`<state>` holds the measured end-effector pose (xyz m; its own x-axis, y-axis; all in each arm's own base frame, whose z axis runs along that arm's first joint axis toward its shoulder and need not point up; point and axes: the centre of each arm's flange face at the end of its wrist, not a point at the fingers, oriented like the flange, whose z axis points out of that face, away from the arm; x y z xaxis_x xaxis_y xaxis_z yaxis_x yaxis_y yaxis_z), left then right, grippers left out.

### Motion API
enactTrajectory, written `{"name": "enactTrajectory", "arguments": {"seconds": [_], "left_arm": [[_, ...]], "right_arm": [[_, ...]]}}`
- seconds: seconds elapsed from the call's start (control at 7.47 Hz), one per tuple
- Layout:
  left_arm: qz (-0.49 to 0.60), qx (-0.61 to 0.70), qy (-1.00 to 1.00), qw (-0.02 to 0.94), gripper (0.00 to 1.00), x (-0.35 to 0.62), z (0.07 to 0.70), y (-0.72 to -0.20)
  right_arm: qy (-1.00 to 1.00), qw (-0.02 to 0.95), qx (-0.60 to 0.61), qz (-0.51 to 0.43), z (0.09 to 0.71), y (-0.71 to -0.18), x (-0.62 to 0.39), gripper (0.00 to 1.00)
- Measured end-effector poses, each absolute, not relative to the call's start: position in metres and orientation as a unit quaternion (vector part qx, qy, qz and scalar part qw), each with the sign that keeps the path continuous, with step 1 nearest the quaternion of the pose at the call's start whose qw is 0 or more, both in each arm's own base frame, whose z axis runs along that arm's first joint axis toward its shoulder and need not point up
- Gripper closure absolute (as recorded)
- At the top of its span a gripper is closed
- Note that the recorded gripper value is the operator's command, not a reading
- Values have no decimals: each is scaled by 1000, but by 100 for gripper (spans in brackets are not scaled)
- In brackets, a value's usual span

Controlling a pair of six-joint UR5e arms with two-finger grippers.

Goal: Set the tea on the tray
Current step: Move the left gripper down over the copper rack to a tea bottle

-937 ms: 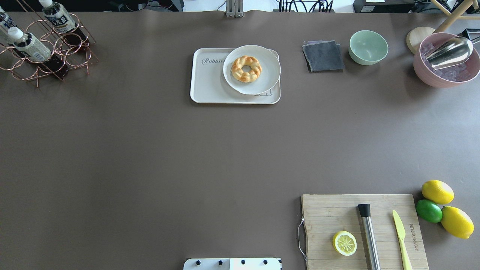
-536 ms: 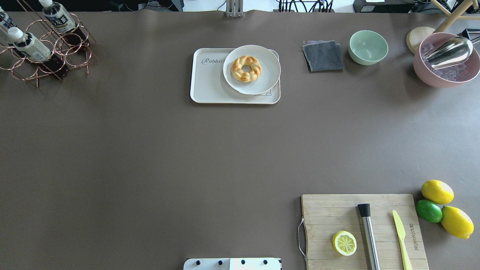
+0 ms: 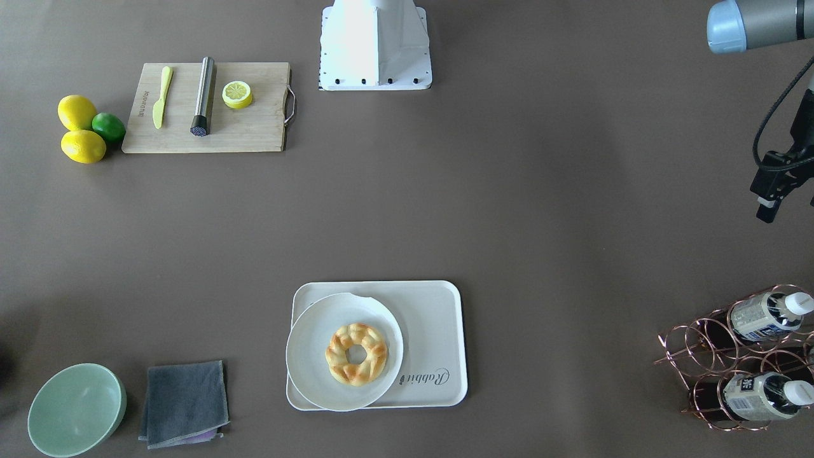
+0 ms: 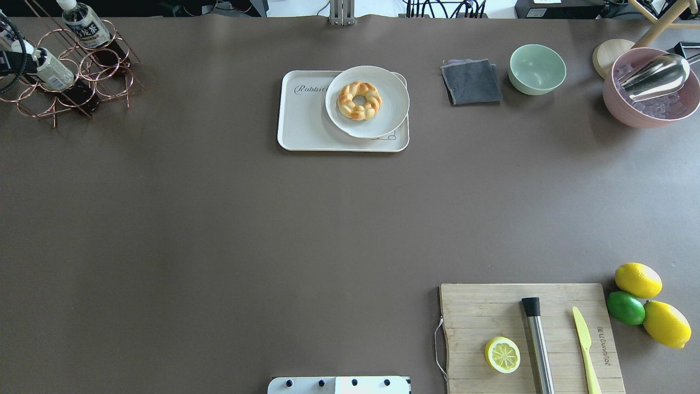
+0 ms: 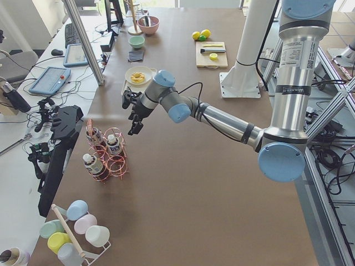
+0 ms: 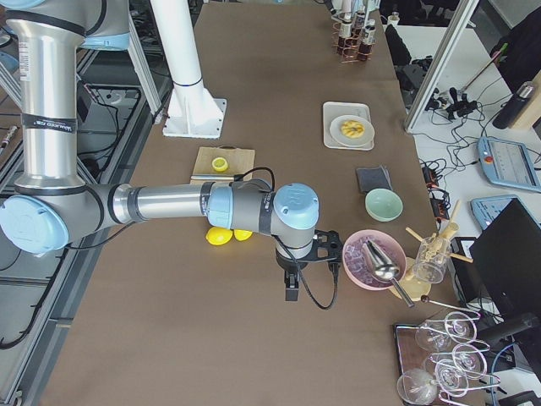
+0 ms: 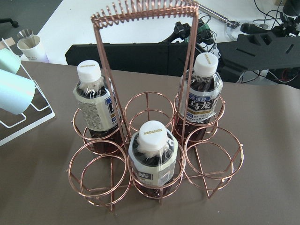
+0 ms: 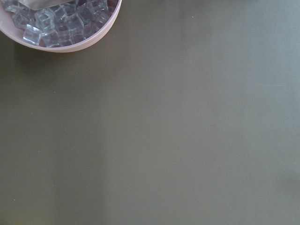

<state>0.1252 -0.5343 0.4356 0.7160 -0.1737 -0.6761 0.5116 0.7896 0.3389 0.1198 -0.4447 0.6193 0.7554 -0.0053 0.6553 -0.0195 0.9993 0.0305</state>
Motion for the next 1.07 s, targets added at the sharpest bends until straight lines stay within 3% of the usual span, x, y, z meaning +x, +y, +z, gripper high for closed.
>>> {"name": "enactTrajectory", "arguments": {"seconds": [0.54,1.07], "left_arm": [[-184,303,346,869,3,150,475,-577],[-150,318,332,875,3,151,489,-585]], "right_arm": [[-350,937,16,5,620,-443,120,0],[-351,936,16,5,621,-443,119,0]]}}
